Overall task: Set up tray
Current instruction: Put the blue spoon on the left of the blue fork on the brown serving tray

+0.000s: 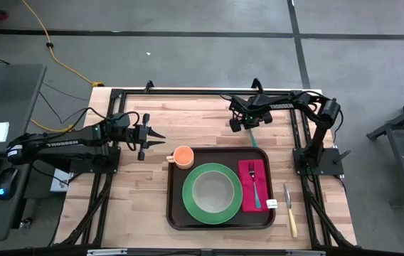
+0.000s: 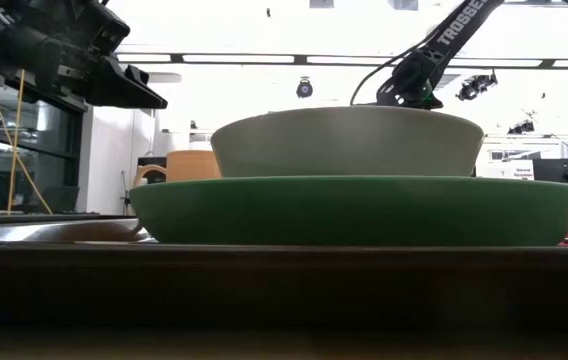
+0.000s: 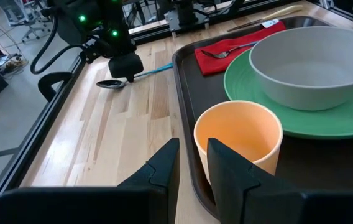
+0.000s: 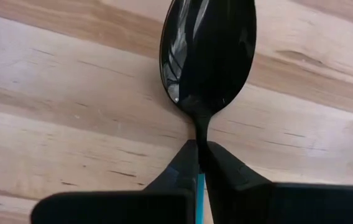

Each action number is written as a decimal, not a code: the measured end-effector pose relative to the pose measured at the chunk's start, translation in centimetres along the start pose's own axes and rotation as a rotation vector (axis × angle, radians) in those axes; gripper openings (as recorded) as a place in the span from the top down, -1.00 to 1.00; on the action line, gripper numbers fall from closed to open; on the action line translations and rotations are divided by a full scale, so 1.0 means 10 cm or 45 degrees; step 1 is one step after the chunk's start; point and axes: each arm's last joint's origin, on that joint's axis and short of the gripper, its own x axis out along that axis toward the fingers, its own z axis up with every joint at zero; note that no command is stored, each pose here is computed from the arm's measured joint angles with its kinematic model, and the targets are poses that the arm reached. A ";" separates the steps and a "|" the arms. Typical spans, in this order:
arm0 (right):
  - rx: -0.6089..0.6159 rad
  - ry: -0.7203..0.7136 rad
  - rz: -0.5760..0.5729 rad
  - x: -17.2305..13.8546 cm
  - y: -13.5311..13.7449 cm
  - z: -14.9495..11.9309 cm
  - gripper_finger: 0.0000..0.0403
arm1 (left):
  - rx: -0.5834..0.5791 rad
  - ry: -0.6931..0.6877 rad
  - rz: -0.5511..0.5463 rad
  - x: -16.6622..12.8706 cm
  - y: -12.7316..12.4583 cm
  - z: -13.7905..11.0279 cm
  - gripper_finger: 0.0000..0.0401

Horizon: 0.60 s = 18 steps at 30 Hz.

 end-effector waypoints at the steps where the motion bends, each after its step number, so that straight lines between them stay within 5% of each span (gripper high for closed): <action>1: 0.000 0.000 0.000 0.00 0.00 0.00 0.99 | 0.000 0.000 0.000 0.00 0.00 0.00 0.44; 18: -0.062 -0.001 0.038 -0.04 0.04 0.05 0.99 | 0.000 0.000 0.001 0.00 0.00 0.00 0.44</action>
